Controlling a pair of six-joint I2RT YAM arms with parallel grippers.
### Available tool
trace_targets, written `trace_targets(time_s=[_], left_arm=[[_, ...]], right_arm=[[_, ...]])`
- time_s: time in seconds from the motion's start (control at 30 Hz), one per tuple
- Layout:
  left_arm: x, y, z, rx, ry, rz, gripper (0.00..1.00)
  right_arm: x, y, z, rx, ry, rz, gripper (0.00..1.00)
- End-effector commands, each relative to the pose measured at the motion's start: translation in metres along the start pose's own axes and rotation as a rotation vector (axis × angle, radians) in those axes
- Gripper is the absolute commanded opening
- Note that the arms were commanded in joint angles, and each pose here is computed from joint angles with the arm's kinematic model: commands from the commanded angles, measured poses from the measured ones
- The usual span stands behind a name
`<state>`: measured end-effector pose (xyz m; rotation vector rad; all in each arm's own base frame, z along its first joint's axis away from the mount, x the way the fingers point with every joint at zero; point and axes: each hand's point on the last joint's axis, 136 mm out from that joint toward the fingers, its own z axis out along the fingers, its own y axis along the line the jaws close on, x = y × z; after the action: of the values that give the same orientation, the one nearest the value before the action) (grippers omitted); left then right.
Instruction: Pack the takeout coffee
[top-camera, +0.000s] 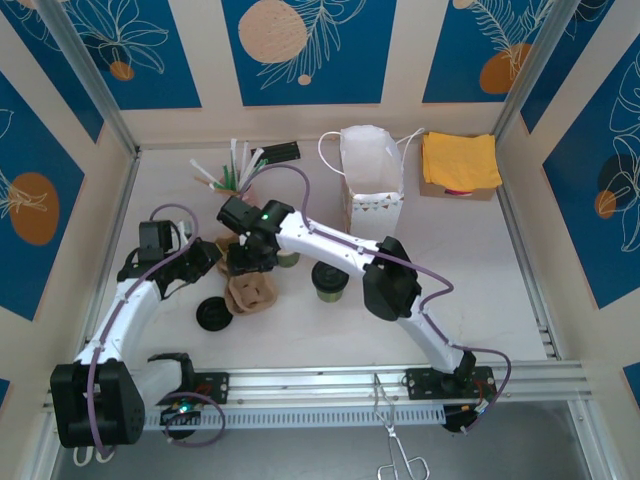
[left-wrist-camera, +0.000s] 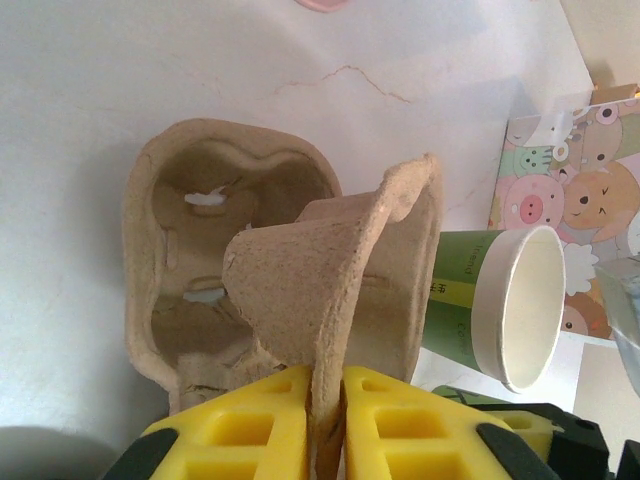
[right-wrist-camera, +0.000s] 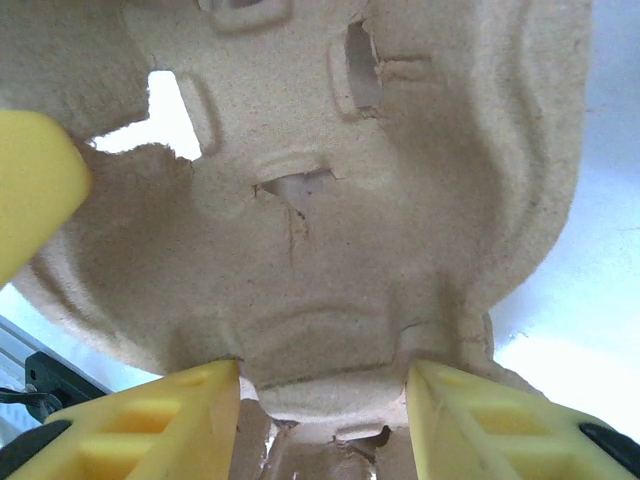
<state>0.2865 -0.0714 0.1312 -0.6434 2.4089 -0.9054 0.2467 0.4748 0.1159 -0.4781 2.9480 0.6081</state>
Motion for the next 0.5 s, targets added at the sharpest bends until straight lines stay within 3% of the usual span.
trace_targets(time_s=[0.0,0.47], left_arm=[[-0.0028,-0.0078,-0.0023,0.04,-0.004,0.009,0.14],[-0.0014,-0.0116,-0.0007,0.063,0.014,0.009,0.14]], right_arm=[[-0.0025,0.0095,-0.0218,-0.045,-0.026,0.005,0.47],[-0.0068,0.0052,-0.0165,-0.051,-0.022,-0.006,0.46]])
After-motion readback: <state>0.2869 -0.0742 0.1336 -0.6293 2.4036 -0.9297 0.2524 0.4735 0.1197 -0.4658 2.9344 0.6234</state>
